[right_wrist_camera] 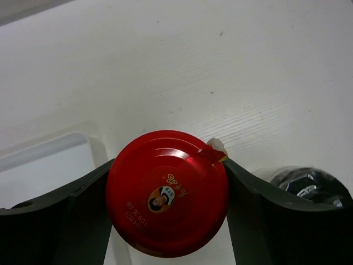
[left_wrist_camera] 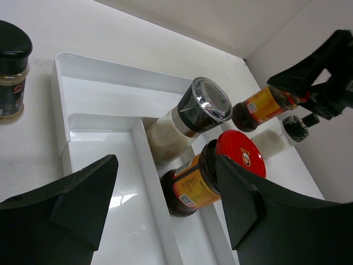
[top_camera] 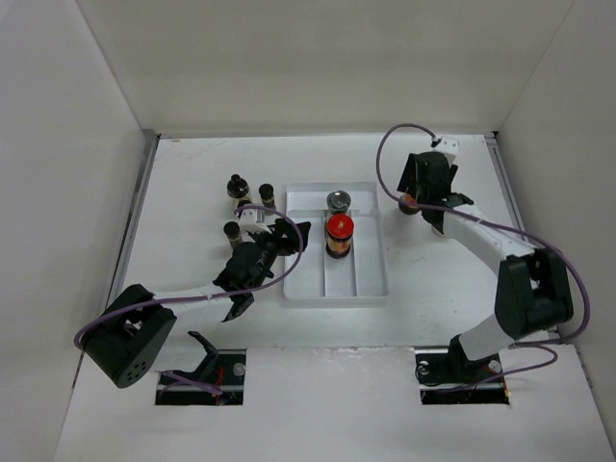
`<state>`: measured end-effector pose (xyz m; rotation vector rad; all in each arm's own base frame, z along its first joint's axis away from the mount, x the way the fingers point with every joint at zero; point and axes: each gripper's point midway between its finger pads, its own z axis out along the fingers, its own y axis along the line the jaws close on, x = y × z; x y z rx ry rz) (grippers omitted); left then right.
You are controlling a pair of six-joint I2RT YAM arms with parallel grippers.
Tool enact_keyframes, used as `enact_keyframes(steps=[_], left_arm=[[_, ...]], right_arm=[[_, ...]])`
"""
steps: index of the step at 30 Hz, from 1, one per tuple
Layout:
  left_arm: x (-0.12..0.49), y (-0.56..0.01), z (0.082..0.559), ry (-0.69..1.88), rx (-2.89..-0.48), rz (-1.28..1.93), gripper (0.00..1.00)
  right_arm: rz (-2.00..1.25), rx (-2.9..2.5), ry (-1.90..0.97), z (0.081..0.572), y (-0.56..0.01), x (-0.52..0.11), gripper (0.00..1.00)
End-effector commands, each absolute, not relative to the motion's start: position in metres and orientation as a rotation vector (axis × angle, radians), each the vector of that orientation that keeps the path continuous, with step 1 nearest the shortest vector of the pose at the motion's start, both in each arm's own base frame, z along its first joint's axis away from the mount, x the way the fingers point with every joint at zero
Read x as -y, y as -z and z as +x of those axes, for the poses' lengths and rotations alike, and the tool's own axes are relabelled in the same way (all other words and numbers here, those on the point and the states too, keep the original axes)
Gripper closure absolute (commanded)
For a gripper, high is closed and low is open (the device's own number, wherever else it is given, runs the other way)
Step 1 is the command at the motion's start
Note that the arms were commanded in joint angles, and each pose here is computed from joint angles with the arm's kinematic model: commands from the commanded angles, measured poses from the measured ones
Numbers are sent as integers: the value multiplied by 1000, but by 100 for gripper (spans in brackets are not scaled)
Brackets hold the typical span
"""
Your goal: Organize the condiment bottles
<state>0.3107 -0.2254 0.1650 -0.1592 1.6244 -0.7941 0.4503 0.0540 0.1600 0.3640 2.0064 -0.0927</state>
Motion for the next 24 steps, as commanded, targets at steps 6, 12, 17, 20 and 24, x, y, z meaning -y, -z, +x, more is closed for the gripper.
enact_keyframes(steps=[6,12,17,20,24], left_arm=[[227,-184,310,834,-1555,-160,30],[227,-185,310,837,-1554,-162,30],[228,-184,310,840,-1555,-163,30],[229,-185,309,837,-1554,-155,30],[228,-186,309,837,-1552,-156,30]], right_arm=[[293,-1708,-142,388,-271,-114,48],[159,-1777,-192,327,-258,-150,47],[49,-1821,-314,287,-250,-193,47],[0,-1832,-407,270,-248,-223,47],[-70,-1835,-488,258,-243,-261,47]])
